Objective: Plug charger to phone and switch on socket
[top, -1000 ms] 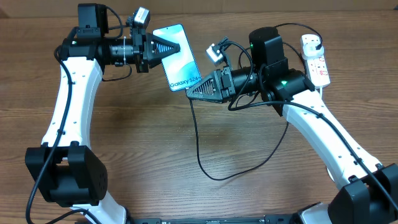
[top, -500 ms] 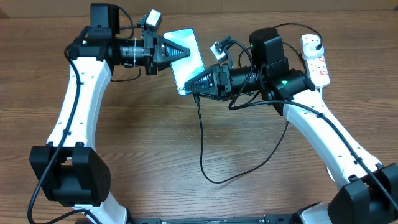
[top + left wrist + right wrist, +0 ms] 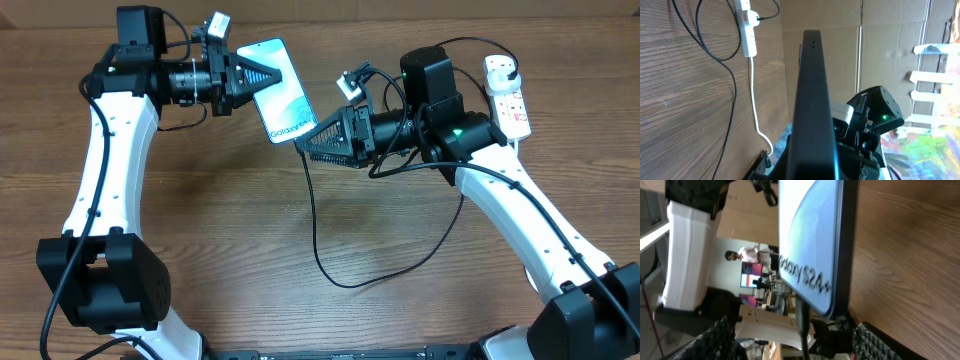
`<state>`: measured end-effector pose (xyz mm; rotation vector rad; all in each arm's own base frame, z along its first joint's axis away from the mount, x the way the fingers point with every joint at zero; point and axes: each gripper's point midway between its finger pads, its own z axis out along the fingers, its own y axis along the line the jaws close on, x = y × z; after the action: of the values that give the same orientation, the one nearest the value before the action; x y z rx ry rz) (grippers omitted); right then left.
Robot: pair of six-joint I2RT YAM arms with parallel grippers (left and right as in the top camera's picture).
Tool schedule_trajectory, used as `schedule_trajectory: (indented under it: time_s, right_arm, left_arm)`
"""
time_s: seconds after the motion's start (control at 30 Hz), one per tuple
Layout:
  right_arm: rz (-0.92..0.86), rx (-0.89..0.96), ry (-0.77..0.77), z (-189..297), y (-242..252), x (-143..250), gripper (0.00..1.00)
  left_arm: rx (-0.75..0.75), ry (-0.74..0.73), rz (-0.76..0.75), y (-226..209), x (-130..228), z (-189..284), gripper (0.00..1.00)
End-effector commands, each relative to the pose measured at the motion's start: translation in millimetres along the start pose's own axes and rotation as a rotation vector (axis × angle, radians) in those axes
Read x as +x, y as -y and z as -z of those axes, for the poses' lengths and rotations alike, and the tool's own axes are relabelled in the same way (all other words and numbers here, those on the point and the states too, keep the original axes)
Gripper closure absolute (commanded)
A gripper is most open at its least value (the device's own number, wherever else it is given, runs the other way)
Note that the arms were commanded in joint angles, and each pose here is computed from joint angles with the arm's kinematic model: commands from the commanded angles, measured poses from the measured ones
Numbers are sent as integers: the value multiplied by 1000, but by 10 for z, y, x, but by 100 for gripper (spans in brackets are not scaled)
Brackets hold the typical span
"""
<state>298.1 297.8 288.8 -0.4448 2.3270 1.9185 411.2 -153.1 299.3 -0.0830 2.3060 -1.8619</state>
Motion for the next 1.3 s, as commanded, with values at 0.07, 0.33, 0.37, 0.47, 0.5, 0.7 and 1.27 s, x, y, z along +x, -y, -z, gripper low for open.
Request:
schedule_trajectory:
  time_s: [0.07,0.33,0.37,0.47,0.5,0.7,1.27]
  right_arm:
    - [40,-40,-16,44,-182,24,16]
    - [34,-37,-19,44,-169,36,11]
    - [34,-37,-19,44,-169,36,11]
    - [34,-36,-18,45,-170,36,11]
    - [34,-36,-18,44,-169,36,11]
    - [33,-37,-19,45,-171,37,21]
    - [34,-37,-18,45,-171,35,54]
  left_arm:
    - [28,-15,29,93,41,10,96]
    - [37,-21,30,109,53,9,96]
    - [41,-25,35,113,62,8,96]
    - [50,-31,34,130,73,8,96]
    - [50,-31,34,130,72,8,96]
    - [50,-32,34,131,76,1,96]
    - [51,-44,28,143,103,-43,96]
